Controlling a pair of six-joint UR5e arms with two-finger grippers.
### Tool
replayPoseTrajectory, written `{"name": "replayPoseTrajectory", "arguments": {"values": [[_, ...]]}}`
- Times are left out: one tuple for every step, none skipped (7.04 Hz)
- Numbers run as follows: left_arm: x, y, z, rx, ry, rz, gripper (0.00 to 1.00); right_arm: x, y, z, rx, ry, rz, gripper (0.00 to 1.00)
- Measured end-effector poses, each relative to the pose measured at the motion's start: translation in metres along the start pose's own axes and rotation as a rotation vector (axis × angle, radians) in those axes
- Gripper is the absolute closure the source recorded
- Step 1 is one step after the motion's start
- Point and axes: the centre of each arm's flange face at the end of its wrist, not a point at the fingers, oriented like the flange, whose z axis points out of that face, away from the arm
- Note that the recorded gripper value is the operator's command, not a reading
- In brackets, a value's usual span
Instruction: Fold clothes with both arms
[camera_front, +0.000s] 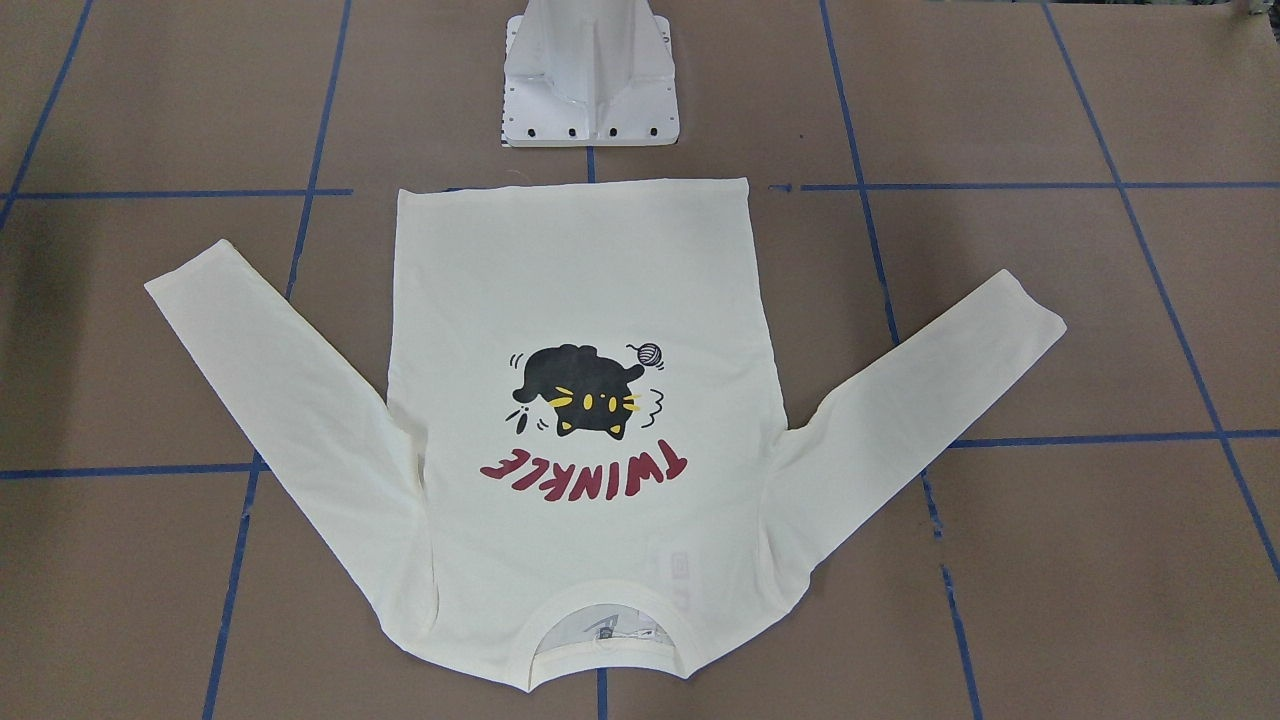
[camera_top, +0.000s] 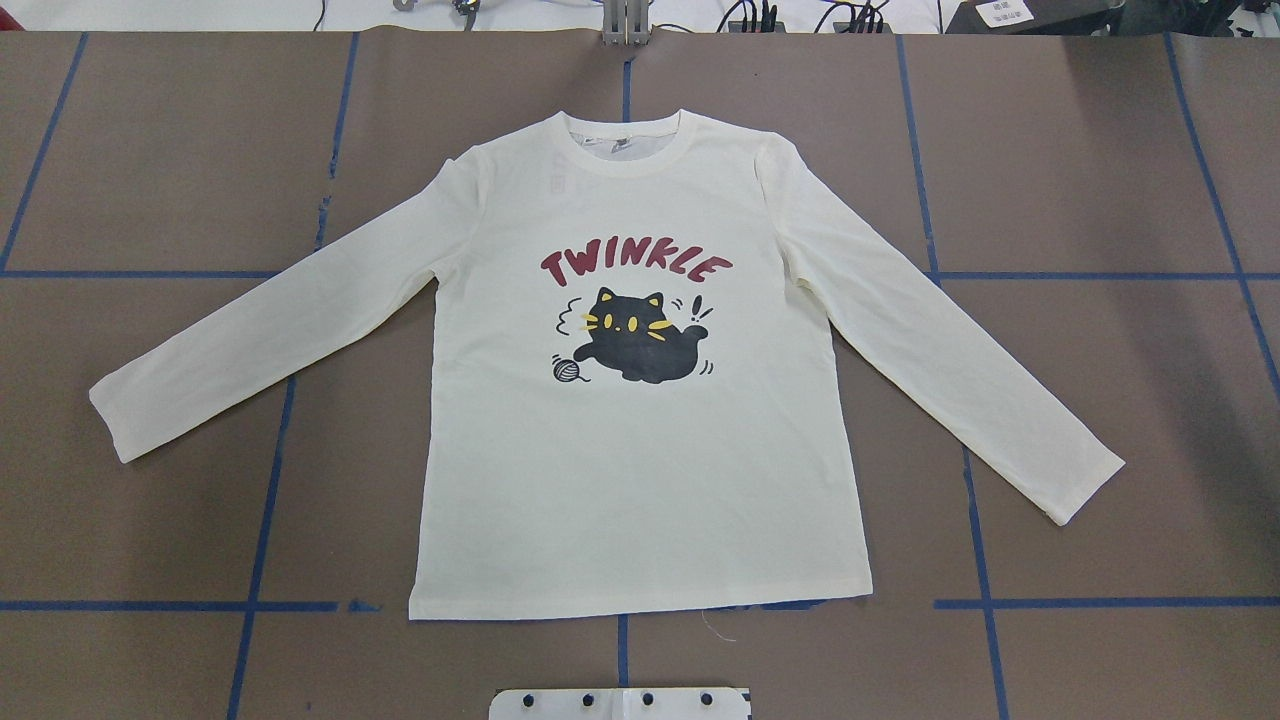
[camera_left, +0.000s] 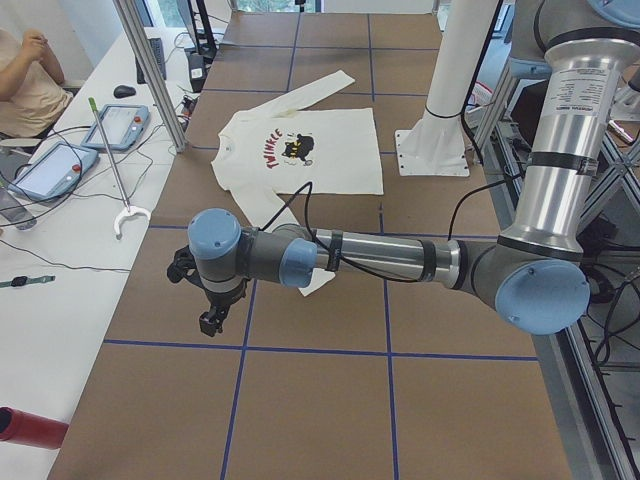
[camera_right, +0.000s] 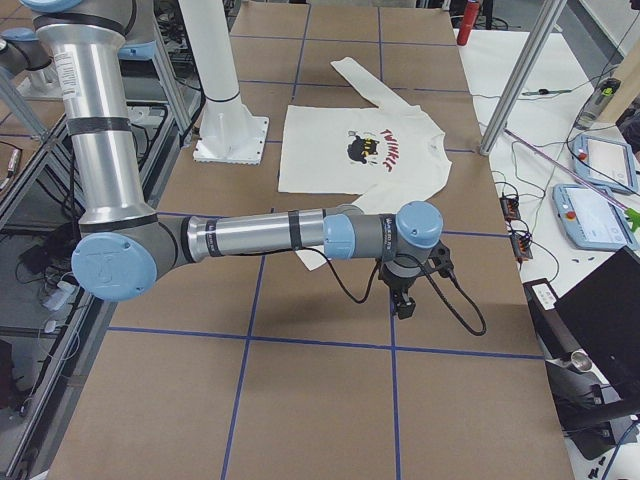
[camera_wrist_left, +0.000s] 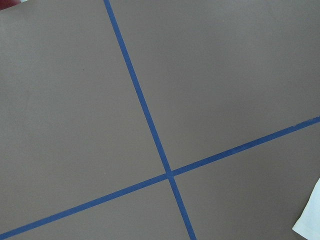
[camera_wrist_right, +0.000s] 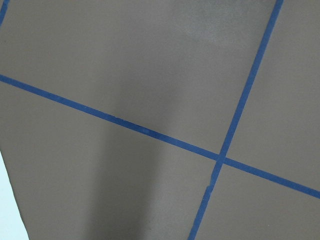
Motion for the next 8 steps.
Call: {"name": "replayPoseTrajectory", "arguments": {"values": [[0.002, 0.016, 0.006, 0.05, 0.028, 0.044, 0.0, -0.016, -0.004, 0.017, -0.015, -0.01, -0.01, 0.0], [0.002, 0.028, 0.014, 0.079, 0.058, 0.058, 0.0, -0.042, -0.013, 0.041, -0.023, -0.019, 0.007, 0.0], [0.0, 0.034, 0.019, 0.094, 0.08, 0.047, 0.0, -0.074, -0.019, 0.067, -0.012, -0.031, 0.058, 0.01], [0.002, 0.035, 0.02, 0.111, 0.101, 0.03, 0.0, -0.108, -0.015, 0.096, 0.022, -0.057, 0.13, 0.05], [0.004, 0.034, 0.019, 0.119, 0.116, 0.008, 0.0, -0.138, 0.0, 0.12, 0.073, -0.099, 0.219, 0.12], [0.006, 0.033, 0.018, 0.122, 0.124, -0.012, 0.0, -0.169, 0.023, 0.144, 0.116, -0.144, 0.322, 0.12], [0.008, 0.029, 0.017, 0.124, 0.127, -0.044, 0.0, -0.191, 0.043, 0.16, 0.133, -0.17, 0.396, 0.13], [0.011, 0.025, 0.014, 0.127, 0.13, -0.08, 0.0, -0.201, 0.061, 0.171, 0.125, -0.178, 0.436, 0.12]]}}
